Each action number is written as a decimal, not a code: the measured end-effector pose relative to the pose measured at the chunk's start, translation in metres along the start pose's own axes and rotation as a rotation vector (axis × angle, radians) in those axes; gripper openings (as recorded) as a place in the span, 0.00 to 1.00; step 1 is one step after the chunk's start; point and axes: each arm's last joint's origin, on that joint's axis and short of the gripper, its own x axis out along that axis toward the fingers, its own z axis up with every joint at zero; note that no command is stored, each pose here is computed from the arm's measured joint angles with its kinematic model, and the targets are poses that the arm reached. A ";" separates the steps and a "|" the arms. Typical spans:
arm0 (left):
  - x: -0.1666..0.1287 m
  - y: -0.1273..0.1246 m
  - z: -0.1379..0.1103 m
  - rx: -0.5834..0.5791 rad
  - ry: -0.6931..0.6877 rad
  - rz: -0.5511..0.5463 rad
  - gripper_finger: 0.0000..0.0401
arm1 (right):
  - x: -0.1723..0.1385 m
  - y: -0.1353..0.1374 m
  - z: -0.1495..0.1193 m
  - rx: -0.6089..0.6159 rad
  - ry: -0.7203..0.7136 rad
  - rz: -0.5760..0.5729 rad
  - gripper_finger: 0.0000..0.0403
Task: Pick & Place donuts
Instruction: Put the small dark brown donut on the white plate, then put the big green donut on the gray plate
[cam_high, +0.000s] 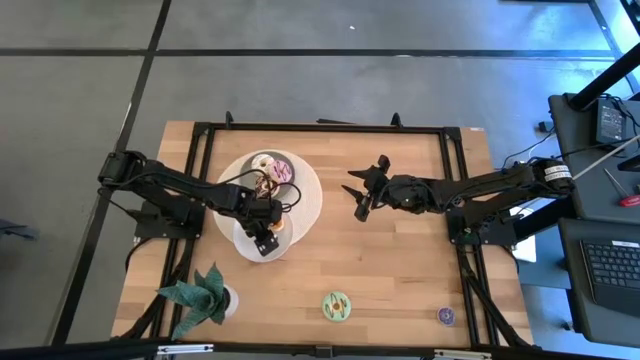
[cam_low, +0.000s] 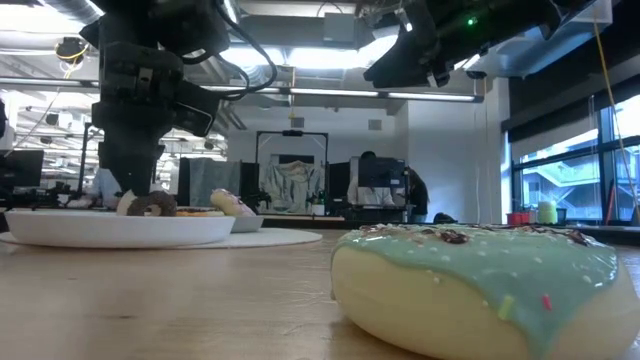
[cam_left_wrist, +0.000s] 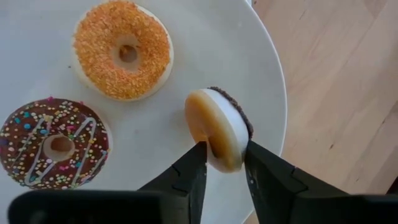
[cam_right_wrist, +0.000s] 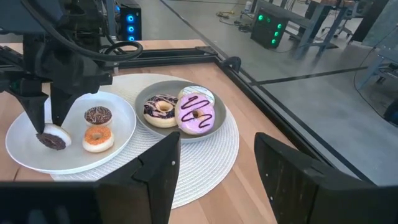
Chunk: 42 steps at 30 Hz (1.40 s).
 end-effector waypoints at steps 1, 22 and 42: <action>0.000 0.000 0.000 0.000 0.000 0.000 0.26 | 0.000 0.000 0.000 0.000 0.000 0.000 0.51; 0.000 0.005 -0.002 -0.015 -0.007 0.085 0.25 | 0.000 0.000 0.000 0.000 0.000 0.000 0.51; -0.001 0.012 -0.007 -0.078 0.014 0.181 0.26 | 0.000 0.000 0.000 0.000 0.000 0.000 0.51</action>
